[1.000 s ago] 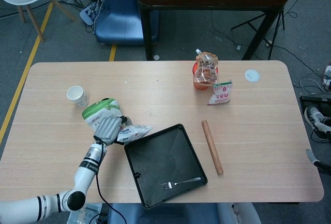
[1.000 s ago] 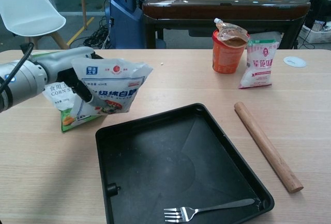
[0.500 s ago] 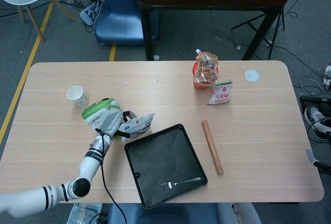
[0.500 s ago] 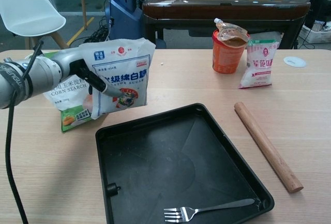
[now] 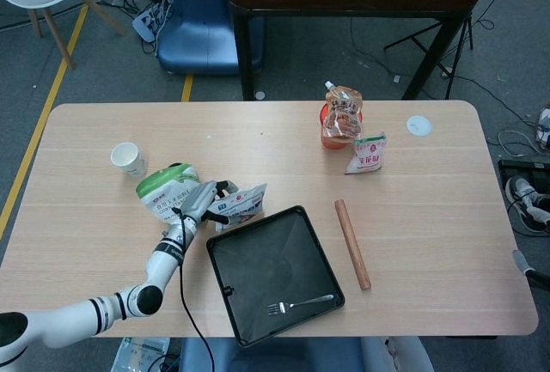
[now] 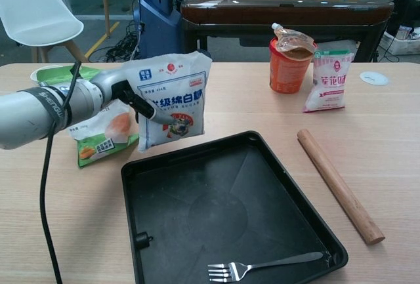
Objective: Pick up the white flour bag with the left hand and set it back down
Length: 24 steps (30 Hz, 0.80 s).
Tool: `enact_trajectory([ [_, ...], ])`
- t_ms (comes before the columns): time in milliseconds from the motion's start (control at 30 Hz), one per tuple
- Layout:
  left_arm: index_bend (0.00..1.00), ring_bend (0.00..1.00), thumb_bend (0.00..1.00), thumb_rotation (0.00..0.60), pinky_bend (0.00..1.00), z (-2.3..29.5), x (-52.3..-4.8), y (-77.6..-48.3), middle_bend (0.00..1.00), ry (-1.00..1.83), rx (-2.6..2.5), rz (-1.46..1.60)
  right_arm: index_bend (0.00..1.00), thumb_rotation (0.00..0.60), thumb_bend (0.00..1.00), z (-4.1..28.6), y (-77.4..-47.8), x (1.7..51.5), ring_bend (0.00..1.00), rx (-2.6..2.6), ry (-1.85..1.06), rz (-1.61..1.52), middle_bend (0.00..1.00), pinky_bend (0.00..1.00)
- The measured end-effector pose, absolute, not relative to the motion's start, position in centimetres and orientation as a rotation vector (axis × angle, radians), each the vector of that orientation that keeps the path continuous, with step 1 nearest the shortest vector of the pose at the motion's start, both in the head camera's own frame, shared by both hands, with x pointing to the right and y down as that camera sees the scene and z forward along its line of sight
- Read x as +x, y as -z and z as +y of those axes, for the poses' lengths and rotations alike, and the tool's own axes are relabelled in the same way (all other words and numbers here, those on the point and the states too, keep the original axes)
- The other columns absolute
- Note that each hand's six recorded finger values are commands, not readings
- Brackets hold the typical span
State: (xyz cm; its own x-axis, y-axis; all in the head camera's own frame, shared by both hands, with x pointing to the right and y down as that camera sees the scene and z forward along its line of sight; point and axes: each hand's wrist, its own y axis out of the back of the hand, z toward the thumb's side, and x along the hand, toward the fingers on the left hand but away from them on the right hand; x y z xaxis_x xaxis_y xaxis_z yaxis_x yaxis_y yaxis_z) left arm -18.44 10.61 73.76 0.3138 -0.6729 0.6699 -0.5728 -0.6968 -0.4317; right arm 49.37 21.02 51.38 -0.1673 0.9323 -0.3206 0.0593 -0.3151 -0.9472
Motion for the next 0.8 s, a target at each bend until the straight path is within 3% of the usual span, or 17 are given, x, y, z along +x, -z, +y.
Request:
enact_trajectory([
  [400,0.41,0.50,0.23,0.600,0.53,10.6,-18.1,-75.4,0.59,1.333,-2.487,1.137,0.25,0.600,0.25,21.0,-51.7,49.6,0.20,-1.379,-1.579,-1.192,0.32,0.16],
  [800,0.32,0.37,0.23,0.600,0.45,10.6,-18.5,-76.1,0.45,1.340,-2.516,1.096,0.25,0.600,0.25,20.9,-51.7,49.3,0.20,-1.378,-1.579,-1.187,0.32,0.16],
])
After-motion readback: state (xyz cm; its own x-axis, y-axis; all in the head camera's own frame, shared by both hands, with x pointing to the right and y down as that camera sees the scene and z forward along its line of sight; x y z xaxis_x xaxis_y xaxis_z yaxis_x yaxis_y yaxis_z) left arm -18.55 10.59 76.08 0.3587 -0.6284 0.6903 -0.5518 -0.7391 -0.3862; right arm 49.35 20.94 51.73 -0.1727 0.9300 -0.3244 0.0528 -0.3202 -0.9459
